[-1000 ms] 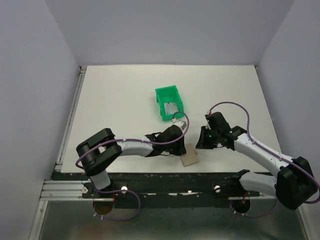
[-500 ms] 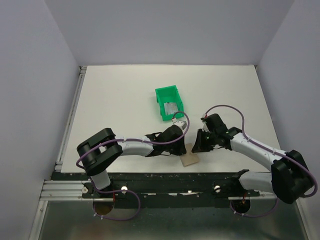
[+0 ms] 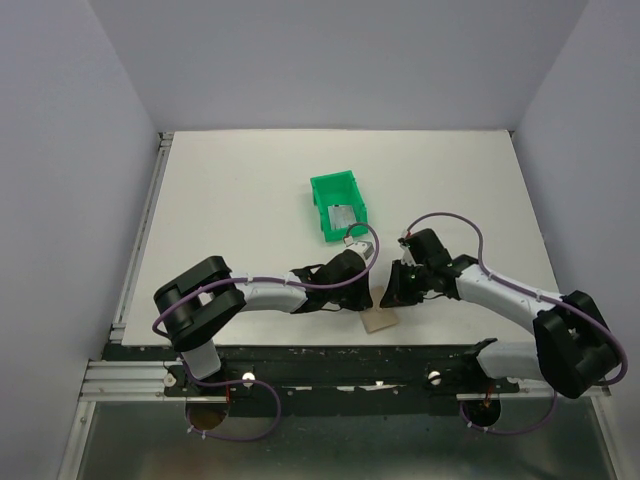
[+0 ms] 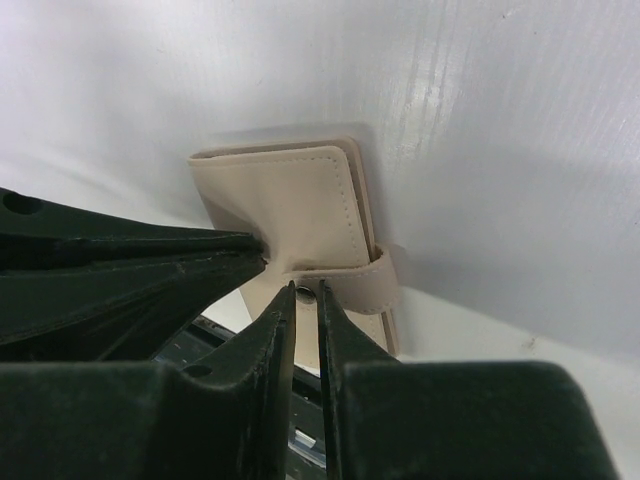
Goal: Put the credit cards into the card holder
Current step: Close the card holder at the center of the board.
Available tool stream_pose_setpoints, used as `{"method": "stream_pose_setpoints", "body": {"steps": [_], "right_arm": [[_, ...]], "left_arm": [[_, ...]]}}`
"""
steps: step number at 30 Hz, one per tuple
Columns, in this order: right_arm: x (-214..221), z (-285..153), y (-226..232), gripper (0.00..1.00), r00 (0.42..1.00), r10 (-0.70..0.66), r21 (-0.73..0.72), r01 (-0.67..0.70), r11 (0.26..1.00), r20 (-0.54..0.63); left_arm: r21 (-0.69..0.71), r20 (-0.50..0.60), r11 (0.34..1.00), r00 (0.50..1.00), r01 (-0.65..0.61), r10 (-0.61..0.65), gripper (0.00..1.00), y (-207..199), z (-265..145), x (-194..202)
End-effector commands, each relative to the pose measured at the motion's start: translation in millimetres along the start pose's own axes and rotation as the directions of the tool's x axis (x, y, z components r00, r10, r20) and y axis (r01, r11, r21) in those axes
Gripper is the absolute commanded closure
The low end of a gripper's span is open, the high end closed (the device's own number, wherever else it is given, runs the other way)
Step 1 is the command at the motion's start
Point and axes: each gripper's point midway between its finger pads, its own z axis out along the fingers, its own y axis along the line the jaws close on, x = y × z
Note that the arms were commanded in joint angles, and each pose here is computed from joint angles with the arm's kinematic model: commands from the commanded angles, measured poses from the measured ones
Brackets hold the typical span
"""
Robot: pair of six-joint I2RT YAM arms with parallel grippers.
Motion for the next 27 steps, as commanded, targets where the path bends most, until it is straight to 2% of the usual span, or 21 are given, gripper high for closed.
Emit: {"method": "stream_pose_setpoints", "body": {"steps": [1, 18, 27], "right_arm": [[1, 4, 2, 0.78, 1.000, 0.010, -0.023, -0.011, 1.000, -0.013], [2, 9, -4, 0.80, 1.000, 0.006, 0.004, -0.006, 1.000, -0.026], [-1, 8, -10, 0.82, 1.000, -0.004, 0.071, 0.006, 0.997, -0.027]], "left_arm": [[-0.005, -0.052, 1.000, 0.999, 0.004, -0.004, 0.81, 3, 4, 13], [-0.002, -0.058, 1.000, 0.998, 0.001, -0.001, 0.82, 2, 4, 14], [0.000, -0.058, 1.000, 0.998, 0.003, -0.003, 0.82, 2, 7, 13]]}}
